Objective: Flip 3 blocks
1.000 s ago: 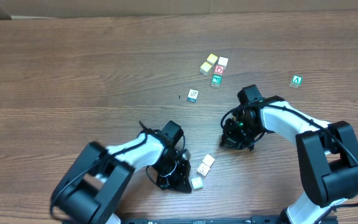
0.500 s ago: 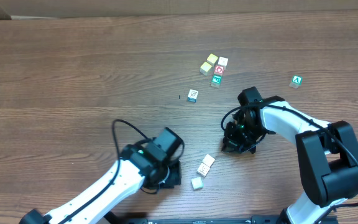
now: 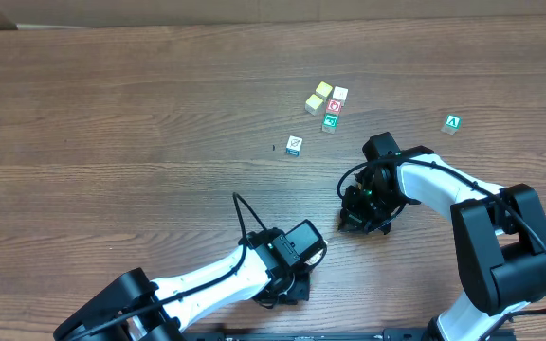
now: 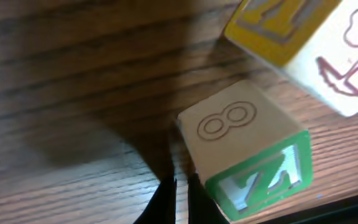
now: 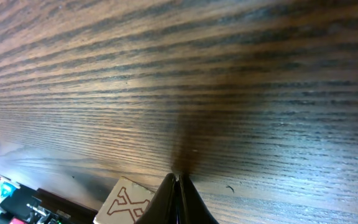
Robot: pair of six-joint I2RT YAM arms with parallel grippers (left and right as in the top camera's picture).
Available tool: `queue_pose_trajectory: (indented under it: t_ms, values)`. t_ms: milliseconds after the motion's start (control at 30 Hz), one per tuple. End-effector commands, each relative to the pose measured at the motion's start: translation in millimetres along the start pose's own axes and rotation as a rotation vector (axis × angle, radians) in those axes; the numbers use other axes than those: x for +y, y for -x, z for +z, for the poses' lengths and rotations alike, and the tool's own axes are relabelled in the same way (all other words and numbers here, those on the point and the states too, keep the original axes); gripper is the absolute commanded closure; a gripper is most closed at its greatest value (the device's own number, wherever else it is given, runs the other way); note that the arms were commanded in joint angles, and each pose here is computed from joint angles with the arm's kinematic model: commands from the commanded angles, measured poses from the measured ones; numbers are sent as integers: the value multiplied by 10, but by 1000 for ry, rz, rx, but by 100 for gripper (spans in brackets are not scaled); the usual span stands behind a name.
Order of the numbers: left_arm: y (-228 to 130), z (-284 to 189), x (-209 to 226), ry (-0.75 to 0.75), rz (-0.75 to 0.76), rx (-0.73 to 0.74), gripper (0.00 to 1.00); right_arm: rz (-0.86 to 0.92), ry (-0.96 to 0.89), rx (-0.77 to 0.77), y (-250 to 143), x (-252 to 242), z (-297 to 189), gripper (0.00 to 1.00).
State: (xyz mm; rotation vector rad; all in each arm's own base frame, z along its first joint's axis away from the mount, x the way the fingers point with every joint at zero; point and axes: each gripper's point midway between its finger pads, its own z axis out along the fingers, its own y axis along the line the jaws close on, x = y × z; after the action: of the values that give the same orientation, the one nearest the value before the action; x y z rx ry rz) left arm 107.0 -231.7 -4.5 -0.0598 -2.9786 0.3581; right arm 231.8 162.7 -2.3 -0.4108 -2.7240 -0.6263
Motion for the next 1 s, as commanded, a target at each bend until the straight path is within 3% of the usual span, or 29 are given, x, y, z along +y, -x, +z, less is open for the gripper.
queue_pose_trajectory:
  t_ms: [0,167,567,967]
  values:
    - [60,69,89,34,-76,-22,96,4,-62,0,1,-138,81,96]
    - [256,55,-73,-33,-82,-103,96,1,-59,-5,13,-130,82,96]
    - [453,12,151,60,-185,-216,96,24,-61,45,-108,-148,81,95]
    - [990,-184,607,50,-430,-301,96,29,-211,164,-538,-431,193,96]
